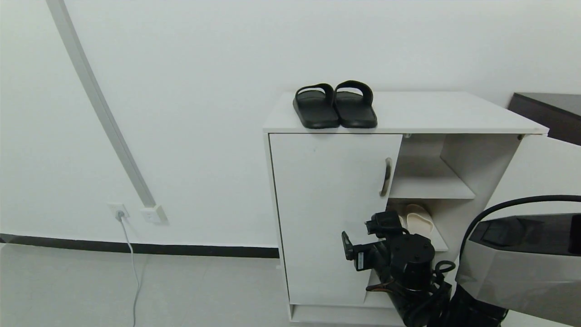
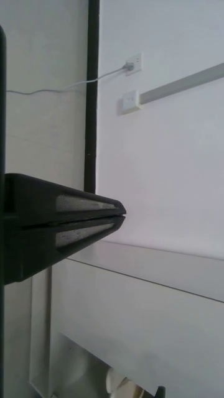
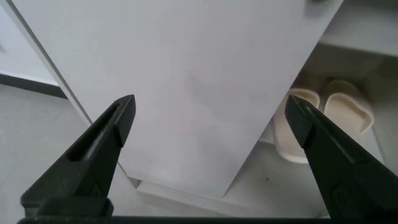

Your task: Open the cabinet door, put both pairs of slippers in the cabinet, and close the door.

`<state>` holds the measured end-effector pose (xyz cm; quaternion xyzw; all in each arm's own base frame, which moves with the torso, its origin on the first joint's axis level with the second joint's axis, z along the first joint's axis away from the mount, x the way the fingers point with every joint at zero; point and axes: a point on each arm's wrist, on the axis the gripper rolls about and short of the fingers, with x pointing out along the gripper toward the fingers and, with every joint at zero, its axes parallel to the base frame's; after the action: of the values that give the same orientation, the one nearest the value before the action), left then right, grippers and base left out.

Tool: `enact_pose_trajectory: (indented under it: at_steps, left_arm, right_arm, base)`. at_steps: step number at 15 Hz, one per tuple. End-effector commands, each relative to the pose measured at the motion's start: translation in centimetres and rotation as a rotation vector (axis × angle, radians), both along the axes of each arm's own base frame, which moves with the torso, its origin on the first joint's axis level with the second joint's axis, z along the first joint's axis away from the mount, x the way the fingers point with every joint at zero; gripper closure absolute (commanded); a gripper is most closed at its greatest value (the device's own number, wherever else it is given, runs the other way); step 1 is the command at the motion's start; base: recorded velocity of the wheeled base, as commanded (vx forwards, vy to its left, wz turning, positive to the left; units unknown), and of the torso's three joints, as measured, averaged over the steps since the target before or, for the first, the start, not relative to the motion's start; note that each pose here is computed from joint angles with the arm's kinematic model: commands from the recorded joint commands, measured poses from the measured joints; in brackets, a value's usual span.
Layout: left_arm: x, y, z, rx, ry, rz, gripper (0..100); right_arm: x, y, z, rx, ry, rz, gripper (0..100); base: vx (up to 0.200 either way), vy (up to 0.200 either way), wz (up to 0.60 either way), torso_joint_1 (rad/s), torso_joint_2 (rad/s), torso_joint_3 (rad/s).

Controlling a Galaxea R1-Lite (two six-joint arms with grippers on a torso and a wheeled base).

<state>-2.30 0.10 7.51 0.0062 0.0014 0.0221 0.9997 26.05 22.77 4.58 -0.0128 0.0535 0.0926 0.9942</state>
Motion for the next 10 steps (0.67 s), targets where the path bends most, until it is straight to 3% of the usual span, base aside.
enact_pose_trajectory:
  at_steps: [1,10]
  left_arm:
    - [0.00,0.00,0.03,0.000,0.001,0.000,100]
    - [0.01,0.00,-0.01,0.001,0.002,0.000,100]
  right_arm:
    - [0.01,-0.07,-0.08,-0.002,0.002,-0.002,0]
    - [-0.03,-0.10,-0.05,0.001,-0.001,-0.002,0]
  base:
    - [0.000,0.000,0.00,0.144,-0.47,-0.330]
    - [0.000,0.000,0.00,0.179,-0.49,-0.320]
